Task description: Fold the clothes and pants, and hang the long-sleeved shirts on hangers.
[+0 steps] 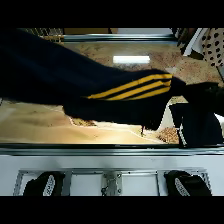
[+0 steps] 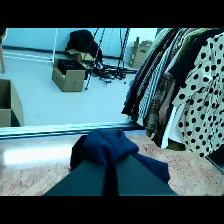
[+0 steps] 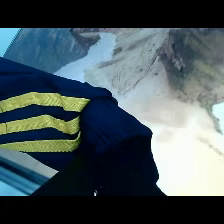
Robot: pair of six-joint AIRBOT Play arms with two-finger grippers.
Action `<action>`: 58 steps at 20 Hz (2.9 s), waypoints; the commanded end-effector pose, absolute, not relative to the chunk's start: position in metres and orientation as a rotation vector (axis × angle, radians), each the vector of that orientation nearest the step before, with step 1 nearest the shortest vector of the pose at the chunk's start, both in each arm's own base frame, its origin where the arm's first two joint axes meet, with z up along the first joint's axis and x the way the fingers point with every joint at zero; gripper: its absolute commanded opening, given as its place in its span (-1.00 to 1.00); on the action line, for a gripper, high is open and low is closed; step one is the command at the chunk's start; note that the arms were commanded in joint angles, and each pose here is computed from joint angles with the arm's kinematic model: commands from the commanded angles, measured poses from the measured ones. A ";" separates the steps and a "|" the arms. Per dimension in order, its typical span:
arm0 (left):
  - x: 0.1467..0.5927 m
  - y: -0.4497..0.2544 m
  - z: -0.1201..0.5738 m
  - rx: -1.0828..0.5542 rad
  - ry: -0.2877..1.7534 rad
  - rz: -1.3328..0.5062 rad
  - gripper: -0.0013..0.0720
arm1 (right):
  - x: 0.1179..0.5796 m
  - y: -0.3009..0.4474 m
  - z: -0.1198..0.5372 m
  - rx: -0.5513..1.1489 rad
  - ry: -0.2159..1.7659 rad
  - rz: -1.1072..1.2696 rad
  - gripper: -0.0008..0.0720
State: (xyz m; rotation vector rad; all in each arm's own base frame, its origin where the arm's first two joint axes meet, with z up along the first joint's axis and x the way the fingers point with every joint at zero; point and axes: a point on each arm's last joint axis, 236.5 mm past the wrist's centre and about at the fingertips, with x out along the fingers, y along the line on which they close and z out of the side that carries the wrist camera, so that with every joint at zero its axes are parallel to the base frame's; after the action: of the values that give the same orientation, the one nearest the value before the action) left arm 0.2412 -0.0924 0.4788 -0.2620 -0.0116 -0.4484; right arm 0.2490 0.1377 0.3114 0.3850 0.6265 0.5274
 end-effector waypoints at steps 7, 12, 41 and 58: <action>0.427 -0.096 0.293 -0.568 0.452 -0.453 -0.95 | 0.299 0.142 0.128 0.553 1.242 0.397 -0.90; 0.560 -0.164 0.198 -0.583 0.645 -0.550 -0.32 | 0.441 0.101 0.083 0.742 0.971 0.185 -0.11; 0.305 -0.096 -0.116 -0.709 1.461 -0.118 -0.73 | 0.361 0.071 0.057 0.425 1.029 0.226 0.62; 0.330 -0.083 -0.077 -0.648 1.331 -0.146 -0.95 | 0.385 0.131 -0.086 0.679 1.331 0.203 0.67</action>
State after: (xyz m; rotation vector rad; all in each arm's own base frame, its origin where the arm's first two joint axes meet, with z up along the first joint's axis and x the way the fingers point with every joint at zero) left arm 0.3286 -0.0841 -0.0777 -0.6492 1.3386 -0.1492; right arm 0.3766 0.1297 -0.0827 0.6359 1.3513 0.2296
